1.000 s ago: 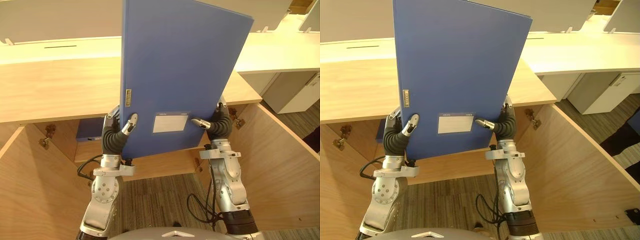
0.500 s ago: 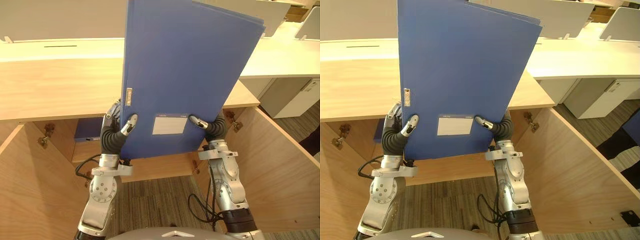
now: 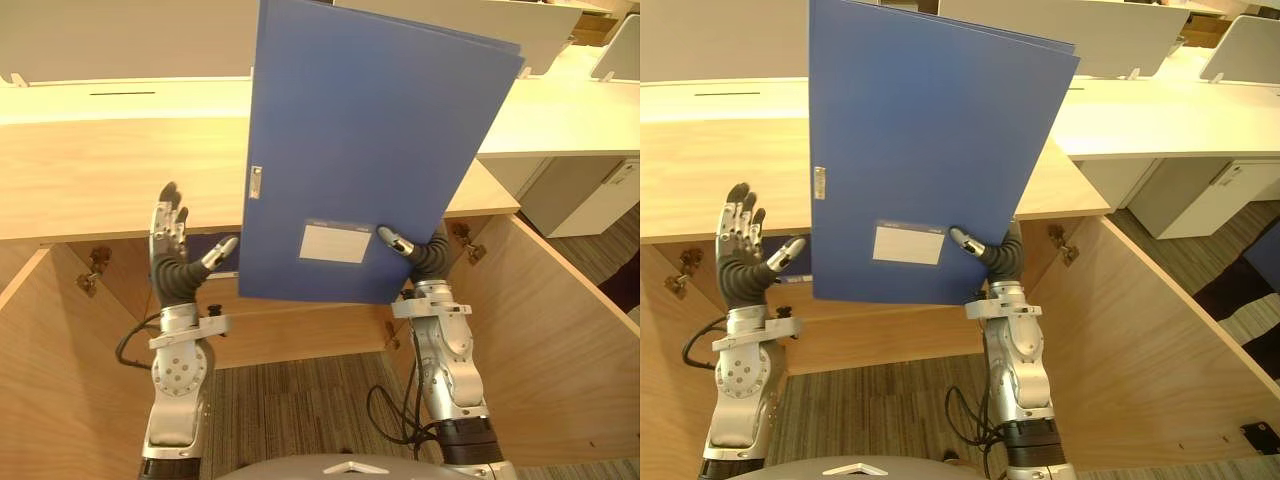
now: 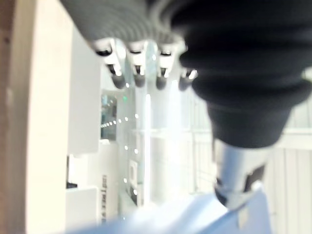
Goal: Walk over to the cabinet, pick up the folder, carry it to the office cabinet, place the folder inside the office cabinet, then close the office cabinet door
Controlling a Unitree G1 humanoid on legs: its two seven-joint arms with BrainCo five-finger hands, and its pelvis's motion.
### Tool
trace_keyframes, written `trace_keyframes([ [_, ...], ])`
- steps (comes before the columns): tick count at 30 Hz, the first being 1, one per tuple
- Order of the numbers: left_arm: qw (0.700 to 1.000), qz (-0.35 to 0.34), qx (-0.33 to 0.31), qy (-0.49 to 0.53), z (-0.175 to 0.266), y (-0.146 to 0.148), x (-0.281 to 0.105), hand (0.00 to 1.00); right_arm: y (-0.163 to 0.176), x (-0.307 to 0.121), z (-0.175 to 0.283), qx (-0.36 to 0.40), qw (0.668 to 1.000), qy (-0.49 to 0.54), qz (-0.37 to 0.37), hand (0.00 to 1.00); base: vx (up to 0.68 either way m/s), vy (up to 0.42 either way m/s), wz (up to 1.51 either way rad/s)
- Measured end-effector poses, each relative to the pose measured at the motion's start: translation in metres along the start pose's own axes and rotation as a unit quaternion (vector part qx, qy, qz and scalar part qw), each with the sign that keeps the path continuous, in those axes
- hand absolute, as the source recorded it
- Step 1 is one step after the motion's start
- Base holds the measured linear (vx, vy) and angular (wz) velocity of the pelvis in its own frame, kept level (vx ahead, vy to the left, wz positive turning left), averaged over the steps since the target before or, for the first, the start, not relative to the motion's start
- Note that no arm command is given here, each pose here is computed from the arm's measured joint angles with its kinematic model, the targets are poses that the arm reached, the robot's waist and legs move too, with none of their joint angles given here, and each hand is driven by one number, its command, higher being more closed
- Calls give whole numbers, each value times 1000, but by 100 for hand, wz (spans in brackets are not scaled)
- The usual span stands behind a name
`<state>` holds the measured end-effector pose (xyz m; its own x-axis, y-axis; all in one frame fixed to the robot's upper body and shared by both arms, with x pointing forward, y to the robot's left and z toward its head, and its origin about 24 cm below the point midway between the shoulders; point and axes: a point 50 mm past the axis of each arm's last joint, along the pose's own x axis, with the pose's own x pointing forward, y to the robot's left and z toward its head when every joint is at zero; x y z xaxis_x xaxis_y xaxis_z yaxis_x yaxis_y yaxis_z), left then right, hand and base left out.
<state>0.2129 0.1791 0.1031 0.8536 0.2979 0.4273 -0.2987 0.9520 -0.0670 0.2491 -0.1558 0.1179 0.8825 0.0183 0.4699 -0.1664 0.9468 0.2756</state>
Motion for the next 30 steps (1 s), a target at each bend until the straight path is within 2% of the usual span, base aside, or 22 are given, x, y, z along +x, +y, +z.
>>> trace_keyframes([
  [4,996,63,33,53,-19,26,-9,0,-4,-4,15,-31,999,-30,-26,100,0,0,2],
  [12,975,119,64,177,-60,54,-40,0,-8,-10,15,-82,996,-21,-38,100,-11,-12,6],
  [19,950,110,82,282,-94,62,-69,0,3,-15,-1,-114,993,25,-5,100,-2,-6,1],
  [23,919,93,88,372,-121,64,-98,0,15,-21,-22,-130,988,76,34,100,-10,-11,1],
  [30,875,54,117,467,-146,70,-135,0,22,-40,-52,-188,965,157,96,100,-42,-22,1],
])
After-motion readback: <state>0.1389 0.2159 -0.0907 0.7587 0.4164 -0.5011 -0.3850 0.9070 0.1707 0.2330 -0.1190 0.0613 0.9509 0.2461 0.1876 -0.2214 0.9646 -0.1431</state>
